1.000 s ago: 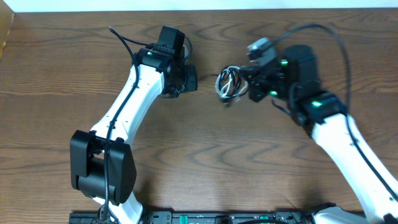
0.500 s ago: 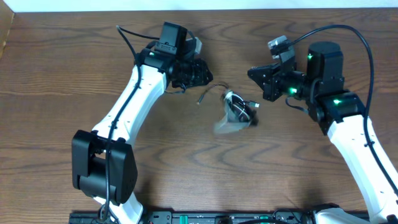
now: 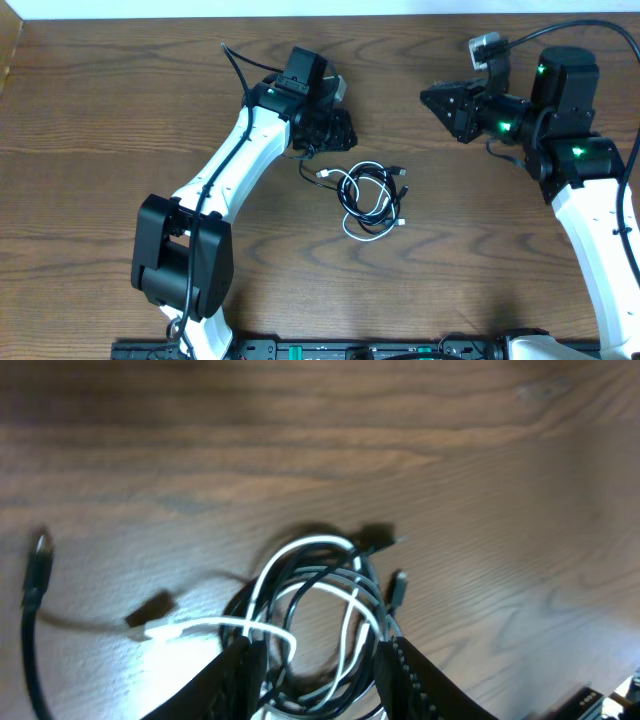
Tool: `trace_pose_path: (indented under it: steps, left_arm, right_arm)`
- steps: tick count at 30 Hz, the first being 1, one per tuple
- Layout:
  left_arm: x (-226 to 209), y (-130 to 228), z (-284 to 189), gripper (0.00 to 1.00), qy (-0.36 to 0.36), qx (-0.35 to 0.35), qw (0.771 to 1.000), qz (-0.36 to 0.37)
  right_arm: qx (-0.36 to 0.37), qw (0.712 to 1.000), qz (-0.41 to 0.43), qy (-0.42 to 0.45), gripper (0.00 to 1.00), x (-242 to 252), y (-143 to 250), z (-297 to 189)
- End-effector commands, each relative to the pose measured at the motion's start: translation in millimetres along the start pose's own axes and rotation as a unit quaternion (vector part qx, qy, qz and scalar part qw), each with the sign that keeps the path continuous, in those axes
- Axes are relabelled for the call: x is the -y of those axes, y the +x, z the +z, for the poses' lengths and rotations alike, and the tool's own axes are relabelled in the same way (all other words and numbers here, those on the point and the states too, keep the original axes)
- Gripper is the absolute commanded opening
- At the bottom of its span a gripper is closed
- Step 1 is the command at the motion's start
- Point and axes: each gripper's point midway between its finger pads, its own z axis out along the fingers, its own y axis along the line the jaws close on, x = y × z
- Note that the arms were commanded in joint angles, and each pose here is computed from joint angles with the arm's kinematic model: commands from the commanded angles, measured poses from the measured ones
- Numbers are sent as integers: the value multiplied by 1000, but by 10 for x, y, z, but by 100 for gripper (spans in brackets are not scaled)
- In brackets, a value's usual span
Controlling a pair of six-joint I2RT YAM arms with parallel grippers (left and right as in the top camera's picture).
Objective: Untangle cables
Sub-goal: 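Reach the left gripper down and grasp the black-and-white cable pile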
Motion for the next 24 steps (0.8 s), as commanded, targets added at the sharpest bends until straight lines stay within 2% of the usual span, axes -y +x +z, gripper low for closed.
trace_pose_path:
  steps: [1,3,8,15,24]
  left_arm:
    - [-138,111,87,41,-26,-21,999,-14]
    - [-127,191,132,41,-30,-36,999,-17]
    - [-53,482,282,41,-44,-89,995,-26]
    - [-237,908,213,41,-137,-155,978,-28]
    - [-210,1264,324,41,-163,-187,965,-83]
  right_arm:
    - [-2,997,15,76,27,291,20,-5]
    - [-8,996,21,87,34,348,57,9]
    - [-18,995,30,95,41,425,112,55]
    - [-37,992,44,112,44,560,217,120]
    - [-49,991,53,114,46,622,288,175]
